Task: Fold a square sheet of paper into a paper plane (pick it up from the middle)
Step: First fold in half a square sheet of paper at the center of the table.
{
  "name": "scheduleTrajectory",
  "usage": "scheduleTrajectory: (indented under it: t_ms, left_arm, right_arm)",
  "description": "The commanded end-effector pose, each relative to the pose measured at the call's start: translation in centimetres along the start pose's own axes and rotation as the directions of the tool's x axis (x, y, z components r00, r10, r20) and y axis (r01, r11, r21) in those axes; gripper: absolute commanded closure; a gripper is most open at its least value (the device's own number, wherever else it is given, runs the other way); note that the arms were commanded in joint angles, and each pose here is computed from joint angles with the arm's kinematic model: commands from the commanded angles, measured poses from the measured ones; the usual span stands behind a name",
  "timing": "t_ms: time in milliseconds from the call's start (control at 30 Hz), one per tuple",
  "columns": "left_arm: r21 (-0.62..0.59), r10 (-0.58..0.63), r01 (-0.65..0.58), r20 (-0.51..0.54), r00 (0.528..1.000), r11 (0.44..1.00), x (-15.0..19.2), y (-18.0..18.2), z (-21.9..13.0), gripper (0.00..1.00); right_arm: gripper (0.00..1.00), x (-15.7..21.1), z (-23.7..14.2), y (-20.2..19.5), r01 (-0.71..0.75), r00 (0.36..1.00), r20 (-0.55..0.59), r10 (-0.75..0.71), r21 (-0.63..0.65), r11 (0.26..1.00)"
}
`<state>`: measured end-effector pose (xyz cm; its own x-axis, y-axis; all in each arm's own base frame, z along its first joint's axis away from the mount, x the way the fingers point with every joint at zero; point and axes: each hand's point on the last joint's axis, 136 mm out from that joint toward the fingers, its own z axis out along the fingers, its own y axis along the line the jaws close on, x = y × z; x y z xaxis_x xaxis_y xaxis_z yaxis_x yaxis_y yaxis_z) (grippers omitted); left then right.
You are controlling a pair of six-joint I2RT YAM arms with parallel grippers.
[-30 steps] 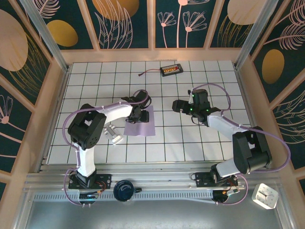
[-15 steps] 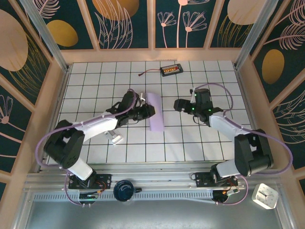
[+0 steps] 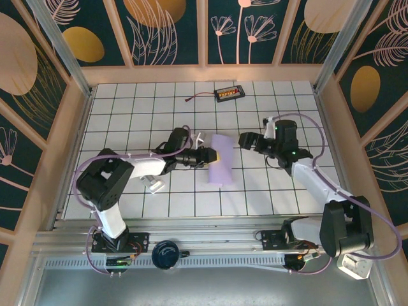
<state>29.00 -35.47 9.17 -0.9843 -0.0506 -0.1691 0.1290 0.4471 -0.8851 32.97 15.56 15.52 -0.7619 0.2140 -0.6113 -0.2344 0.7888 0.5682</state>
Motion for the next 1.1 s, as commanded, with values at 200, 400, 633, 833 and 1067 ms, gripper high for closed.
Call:
scheduleTrajectory:
  t_ms: [200,400,633,833,1067]
  left_arm:
    - [-0.03,0.038,-0.04,-0.079,0.996,0.999,0.6,3.8,0.4,0.67]
    - [-0.075,0.024,-0.031,-0.089,0.996,0.997,0.6,6.2,-0.3,0.64]
    - [-0.117,0.033,-0.044,-0.092,0.995,0.992,0.6,7.6,-0.7,0.63]
    - [-0.16,0.039,-0.054,-0.092,0.995,0.986,0.7,8.6,-0.8,0.63]
    - [-0.227,0.047,-0.06,-0.064,0.997,0.972,0.2,9.4,-1.2,0.57]
  right_arm:
    - [0.22,4.7,2.7,4.2,0.0,0.99,-0.142,-0.021,-0.147,0.989]
    - [0.47,6.5,4.8,5.6,-0.034,0.983,-0.184,-0.006,-0.213,0.976]
    - [0.61,8.3,7.6,4.9,-0.07,0.975,-0.222,0.027,-0.186,0.98]
    - [0.68,9.8,9.5,4.2,-0.087,0.966,-0.253,0.044,-0.162,0.983]
    - [0.73,11.2,11.0,3.0,-0.11,0.959,-0.275,0.07,-0.132,0.985]
